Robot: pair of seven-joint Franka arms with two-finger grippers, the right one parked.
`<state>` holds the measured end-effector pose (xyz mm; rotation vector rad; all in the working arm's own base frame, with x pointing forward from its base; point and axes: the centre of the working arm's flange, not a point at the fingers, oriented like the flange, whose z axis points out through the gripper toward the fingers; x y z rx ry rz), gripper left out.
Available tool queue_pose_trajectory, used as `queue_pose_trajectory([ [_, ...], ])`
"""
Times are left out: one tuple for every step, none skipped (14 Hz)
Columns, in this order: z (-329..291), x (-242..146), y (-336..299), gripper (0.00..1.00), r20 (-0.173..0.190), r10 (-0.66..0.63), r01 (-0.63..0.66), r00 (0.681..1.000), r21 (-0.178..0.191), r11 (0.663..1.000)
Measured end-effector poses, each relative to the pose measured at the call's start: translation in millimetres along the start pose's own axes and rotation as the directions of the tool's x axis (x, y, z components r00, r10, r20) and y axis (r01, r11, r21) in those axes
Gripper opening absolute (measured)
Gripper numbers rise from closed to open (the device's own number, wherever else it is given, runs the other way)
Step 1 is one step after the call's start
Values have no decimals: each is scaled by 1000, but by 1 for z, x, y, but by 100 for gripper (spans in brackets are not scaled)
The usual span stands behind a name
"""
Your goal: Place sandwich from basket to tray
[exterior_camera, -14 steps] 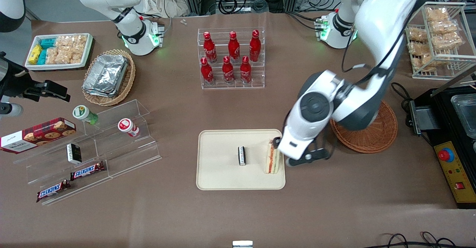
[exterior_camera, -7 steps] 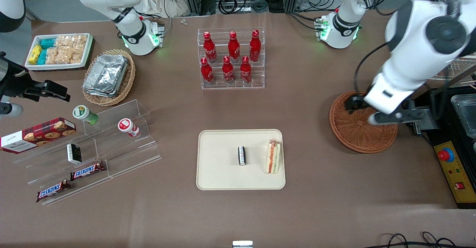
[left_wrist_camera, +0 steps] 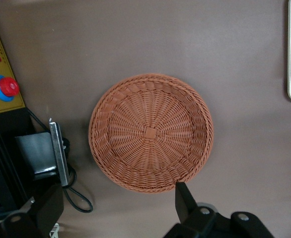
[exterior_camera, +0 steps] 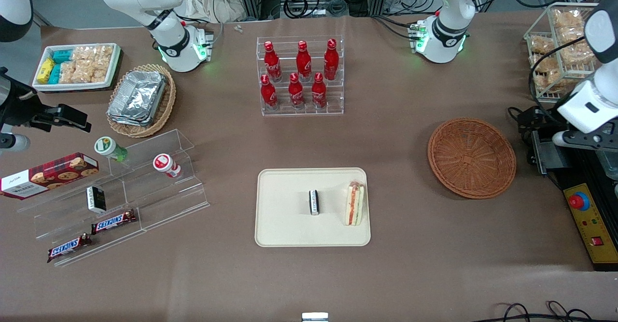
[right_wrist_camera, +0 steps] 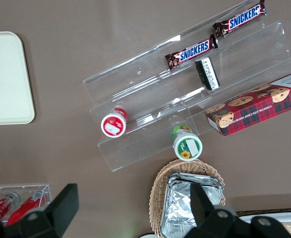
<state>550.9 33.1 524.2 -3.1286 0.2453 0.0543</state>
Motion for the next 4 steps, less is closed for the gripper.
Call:
queue_pose_trajectory([
  [-6, 7, 4, 100, -2, 10, -10, 1000, 0, 1000],
  [-13, 16, 8, 100, 1, 16, -16, 1000, -1, 1000],
  [-22, 25, 10, 100, 5, 9, -9, 1000, -5, 1000],
  [-29, 33, 10, 100, 12, -5, 5, 1000, -9, 1000],
])
